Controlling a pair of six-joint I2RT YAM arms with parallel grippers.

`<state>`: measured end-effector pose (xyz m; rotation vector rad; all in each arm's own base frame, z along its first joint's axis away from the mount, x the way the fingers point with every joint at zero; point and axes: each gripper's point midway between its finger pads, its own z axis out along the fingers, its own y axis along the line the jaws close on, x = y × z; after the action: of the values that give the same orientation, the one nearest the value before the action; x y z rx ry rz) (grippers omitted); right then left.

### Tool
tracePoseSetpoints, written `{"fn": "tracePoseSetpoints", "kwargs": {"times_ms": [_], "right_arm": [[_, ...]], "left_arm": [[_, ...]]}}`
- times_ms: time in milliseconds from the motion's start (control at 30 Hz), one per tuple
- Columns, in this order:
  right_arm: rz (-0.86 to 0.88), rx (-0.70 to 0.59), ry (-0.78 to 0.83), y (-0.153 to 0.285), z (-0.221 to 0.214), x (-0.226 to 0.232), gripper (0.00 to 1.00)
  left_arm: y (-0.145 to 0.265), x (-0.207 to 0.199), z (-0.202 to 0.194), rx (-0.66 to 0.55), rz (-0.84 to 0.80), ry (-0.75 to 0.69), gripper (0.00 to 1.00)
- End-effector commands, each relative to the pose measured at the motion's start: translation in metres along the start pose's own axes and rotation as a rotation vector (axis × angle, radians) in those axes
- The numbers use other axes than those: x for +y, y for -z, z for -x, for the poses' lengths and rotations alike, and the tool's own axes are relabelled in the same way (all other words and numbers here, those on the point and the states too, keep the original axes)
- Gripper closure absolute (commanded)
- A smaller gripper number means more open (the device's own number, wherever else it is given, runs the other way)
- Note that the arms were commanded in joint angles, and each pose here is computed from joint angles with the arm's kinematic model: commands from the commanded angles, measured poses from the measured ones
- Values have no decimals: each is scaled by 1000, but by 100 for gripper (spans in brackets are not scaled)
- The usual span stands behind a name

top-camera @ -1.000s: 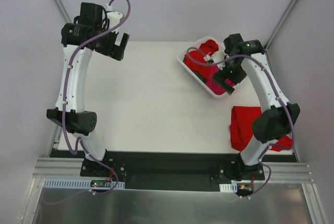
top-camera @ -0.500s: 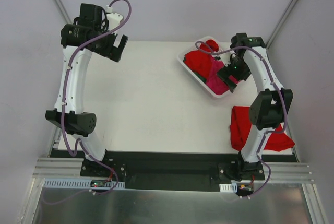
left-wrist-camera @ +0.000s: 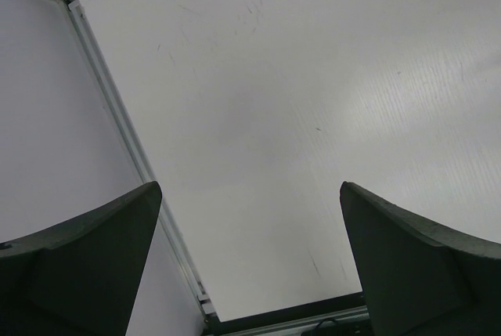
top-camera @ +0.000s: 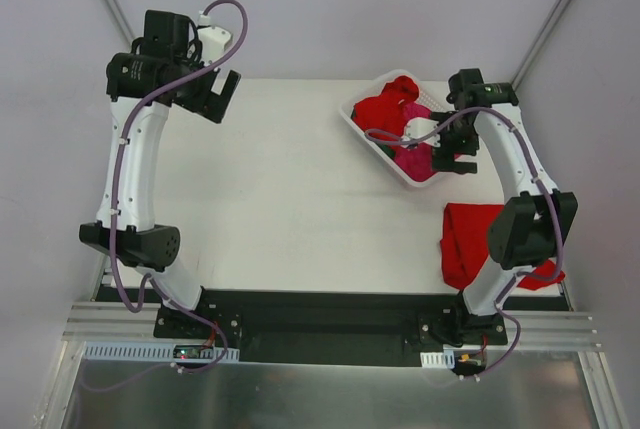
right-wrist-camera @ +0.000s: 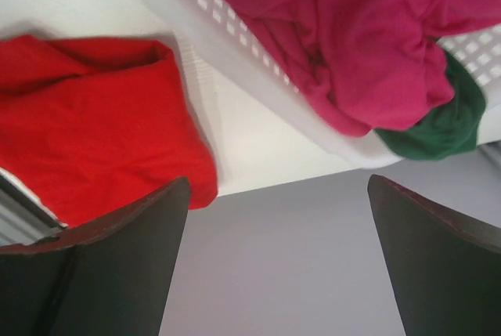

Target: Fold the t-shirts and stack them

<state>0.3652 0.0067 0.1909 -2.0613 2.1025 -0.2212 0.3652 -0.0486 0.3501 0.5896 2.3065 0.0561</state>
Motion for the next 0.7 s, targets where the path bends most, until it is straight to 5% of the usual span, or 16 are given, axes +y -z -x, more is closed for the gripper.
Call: {"fn": "tracePoseSetpoints", "kwargs": {"times_ms": [0,100,200,667], "right_arm": [[-97,-91,103,7,31,-28,0],[-86,-110,-138,16,50,-30,0],[-84,35,-341,21,53,-34,0],[181,83,-310,-1,111,60,0]], "left_arm": [[19,3,-7,-3,48,-33,1],[19,5,-11,8,58,-37,1],[19,6,-13,16,65,-37,1],[21,6,-16,25,72,-34,1]]}}
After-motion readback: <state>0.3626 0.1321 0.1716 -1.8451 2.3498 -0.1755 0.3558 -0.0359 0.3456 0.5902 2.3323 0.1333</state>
